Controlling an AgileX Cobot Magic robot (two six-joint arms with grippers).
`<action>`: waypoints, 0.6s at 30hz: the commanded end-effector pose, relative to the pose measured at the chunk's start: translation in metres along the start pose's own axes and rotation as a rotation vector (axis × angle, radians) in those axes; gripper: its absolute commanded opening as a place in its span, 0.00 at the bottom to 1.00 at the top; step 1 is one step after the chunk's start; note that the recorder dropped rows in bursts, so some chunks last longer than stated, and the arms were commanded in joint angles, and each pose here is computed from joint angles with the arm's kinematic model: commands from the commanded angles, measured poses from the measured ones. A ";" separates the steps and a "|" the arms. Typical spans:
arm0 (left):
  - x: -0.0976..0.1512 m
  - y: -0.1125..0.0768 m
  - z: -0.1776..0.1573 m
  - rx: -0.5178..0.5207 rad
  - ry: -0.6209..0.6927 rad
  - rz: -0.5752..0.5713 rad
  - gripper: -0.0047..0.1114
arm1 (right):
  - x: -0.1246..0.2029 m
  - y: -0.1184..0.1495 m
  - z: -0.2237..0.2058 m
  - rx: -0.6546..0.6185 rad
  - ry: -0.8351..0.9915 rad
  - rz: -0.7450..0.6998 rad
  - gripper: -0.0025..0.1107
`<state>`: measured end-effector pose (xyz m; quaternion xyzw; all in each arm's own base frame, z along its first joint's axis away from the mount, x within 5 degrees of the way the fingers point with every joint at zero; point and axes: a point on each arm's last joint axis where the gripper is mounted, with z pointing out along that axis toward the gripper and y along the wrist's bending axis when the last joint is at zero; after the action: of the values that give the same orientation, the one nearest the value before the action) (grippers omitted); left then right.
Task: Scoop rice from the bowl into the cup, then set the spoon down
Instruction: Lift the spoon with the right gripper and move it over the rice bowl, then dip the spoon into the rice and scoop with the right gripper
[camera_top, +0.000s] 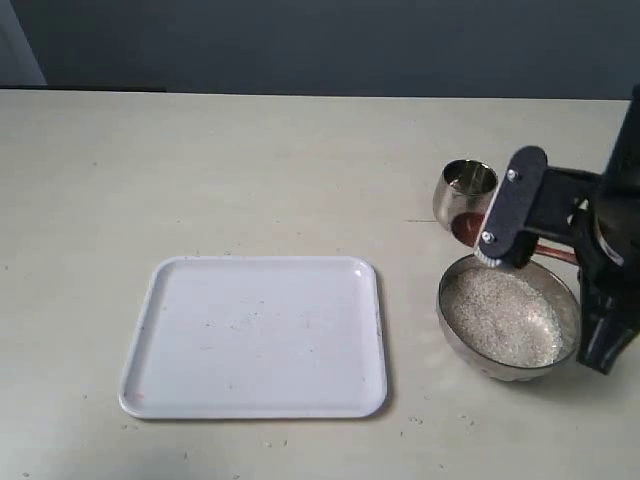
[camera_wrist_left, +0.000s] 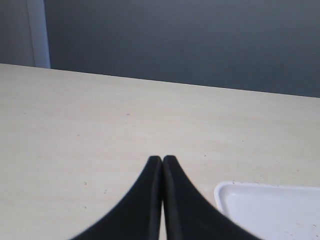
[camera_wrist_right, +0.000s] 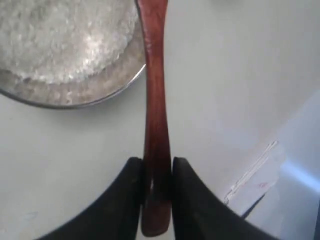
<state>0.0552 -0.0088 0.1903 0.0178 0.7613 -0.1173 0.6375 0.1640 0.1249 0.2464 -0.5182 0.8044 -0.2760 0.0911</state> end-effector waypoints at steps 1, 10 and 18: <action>-0.002 -0.001 -0.001 0.016 -0.017 0.001 0.04 | 0.015 0.010 0.016 0.038 0.058 -0.064 0.02; -0.002 -0.001 -0.001 0.016 -0.017 0.001 0.04 | 0.023 0.009 0.026 0.132 0.100 -0.143 0.02; -0.002 -0.001 -0.001 0.016 -0.017 0.001 0.04 | 0.019 0.009 0.030 0.151 0.120 -0.172 0.02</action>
<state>0.0552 -0.0088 0.1903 0.0178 0.7613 -0.1173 0.6375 0.1600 0.1004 0.2218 -0.5563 0.7425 -0.3680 0.0621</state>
